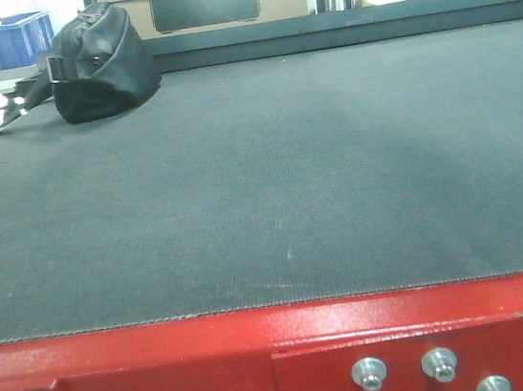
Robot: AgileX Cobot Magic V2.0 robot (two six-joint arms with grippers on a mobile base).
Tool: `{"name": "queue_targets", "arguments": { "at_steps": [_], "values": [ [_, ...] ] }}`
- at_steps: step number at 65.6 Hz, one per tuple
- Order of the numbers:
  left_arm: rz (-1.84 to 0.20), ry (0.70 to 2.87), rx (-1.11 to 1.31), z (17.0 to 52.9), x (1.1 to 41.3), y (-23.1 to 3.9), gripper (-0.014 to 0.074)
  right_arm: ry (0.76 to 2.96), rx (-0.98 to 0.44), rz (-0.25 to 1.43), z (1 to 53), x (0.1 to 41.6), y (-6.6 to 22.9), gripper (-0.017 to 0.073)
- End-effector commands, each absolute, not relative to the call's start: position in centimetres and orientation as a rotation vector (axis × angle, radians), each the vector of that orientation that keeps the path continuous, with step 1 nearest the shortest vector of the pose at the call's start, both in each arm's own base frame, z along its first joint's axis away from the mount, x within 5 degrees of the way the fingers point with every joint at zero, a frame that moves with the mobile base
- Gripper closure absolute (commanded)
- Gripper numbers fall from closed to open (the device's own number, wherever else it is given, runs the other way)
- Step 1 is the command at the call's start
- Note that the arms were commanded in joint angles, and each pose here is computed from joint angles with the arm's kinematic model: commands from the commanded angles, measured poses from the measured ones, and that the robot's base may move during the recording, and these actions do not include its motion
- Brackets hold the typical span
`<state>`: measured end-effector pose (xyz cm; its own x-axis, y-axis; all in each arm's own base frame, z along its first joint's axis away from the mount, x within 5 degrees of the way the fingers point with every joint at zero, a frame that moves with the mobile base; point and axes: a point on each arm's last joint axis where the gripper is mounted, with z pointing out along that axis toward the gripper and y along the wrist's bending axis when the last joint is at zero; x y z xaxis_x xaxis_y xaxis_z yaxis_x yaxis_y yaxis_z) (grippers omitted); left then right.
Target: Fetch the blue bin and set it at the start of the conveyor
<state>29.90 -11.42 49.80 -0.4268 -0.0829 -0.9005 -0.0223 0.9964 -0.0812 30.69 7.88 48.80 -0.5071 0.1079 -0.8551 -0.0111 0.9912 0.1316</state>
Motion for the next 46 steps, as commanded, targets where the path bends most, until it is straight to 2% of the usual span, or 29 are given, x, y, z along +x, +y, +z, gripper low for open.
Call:
{"name": "queue_targets", "arguments": {
  "at_steps": [1,46],
  "values": [
    [0.002,1.954,-0.069,50.81,29.55,-10.54,0.0704,2.045,0.068,0.066,49.88,30.16,6.8,0.0717],
    [0.002,1.954,-0.069,50.81,29.55,-10.54,0.0704,2.045,0.068,0.066,49.88,30.16,6.8,0.0717]
  ]
}}
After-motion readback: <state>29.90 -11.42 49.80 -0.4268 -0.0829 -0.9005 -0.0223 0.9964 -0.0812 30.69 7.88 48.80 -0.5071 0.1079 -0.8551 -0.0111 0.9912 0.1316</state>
